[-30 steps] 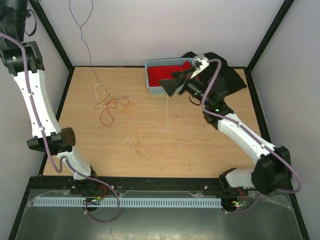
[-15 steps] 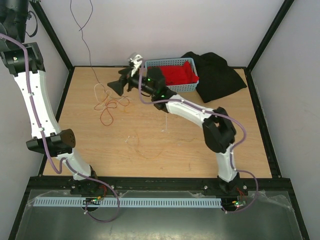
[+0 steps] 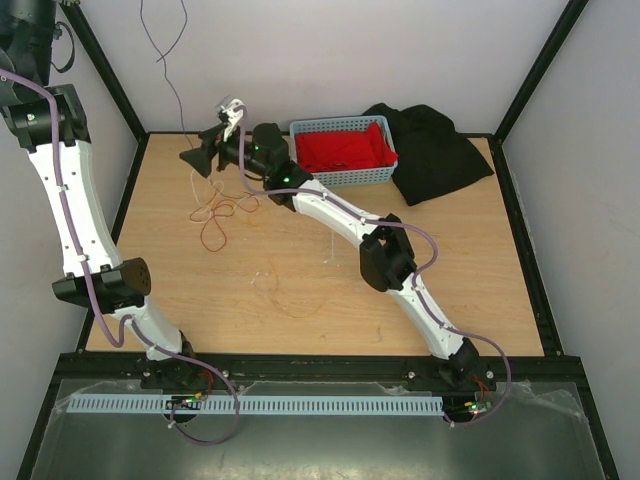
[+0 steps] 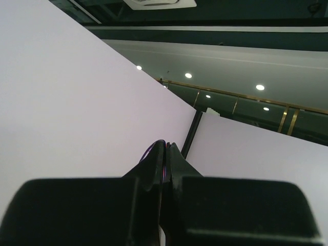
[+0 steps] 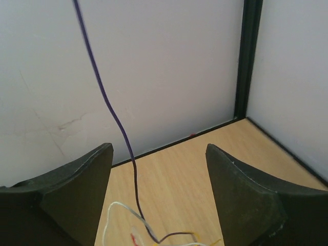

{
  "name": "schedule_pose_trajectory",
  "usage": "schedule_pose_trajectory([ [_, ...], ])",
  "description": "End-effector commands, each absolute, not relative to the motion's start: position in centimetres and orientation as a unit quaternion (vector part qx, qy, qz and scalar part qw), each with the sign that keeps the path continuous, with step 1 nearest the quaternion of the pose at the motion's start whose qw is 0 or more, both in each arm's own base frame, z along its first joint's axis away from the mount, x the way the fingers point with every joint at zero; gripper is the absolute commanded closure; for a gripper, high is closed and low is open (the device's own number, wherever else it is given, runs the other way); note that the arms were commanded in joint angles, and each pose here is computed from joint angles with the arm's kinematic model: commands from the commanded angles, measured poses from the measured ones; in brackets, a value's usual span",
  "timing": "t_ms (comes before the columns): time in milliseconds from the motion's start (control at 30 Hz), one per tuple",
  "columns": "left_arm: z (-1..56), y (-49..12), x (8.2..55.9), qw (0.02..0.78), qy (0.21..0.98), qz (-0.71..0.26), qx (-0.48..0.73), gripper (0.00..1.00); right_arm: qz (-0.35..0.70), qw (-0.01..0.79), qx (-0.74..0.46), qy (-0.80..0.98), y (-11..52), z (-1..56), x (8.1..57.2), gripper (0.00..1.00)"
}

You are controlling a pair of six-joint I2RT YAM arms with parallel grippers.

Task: Zip-tie the wires
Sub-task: Untie the cable at the center of the board.

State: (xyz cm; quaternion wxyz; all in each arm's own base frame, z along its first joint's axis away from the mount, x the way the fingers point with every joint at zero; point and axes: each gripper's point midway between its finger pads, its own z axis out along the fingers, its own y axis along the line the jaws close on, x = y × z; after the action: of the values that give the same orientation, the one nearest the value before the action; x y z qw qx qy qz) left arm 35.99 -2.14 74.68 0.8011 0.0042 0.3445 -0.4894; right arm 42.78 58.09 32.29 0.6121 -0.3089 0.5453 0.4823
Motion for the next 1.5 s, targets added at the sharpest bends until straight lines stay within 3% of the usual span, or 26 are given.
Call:
schedule_pose_trajectory([
  [0,75.4,-2.4,34.7,0.805,0.325,-0.497,0.023,1.00,0.499,0.602,-0.307,0.543,58.8,32.4,42.3,0.29],
  [167,75.2,-2.1,34.8,0.806,0.330,-0.491,0.024,1.00,0.483,0.643,-0.296,0.516,57.8,36.1,42.6,0.86],
  [233,74.5,-1.9,35.2,0.802,0.342,-0.490,0.023,1.00,0.468,0.676,-0.287,0.492,56.7,39.4,42.8,0.99],
  [467,67.2,0.2,37.5,0.773,0.399,-0.492,-0.039,1.00,0.440,0.774,-0.221,0.398,50.2,52.1,42.4,1.00],
  [633,59.8,4.3,38.4,0.767,0.411,-0.475,-0.127,1.00,0.419,0.797,-0.214,0.378,46.1,56.2,42.1,1.00],
  [833,52.0,3.8,40.1,0.715,0.456,-0.505,-0.162,1.00,0.434,0.773,-0.246,0.392,45.9,55.6,42.0,1.00],
  [1100,45.6,2.5,40.6,0.676,0.503,-0.514,-0.162,0.91,0.470,0.741,-0.258,0.403,47.3,53.9,41.6,1.00],
  [1467,40.1,2.7,42.4,0.633,0.535,-0.524,-0.197,0.89,0.449,0.722,-0.269,0.452,48.1,50.7,43.1,1.00],
])
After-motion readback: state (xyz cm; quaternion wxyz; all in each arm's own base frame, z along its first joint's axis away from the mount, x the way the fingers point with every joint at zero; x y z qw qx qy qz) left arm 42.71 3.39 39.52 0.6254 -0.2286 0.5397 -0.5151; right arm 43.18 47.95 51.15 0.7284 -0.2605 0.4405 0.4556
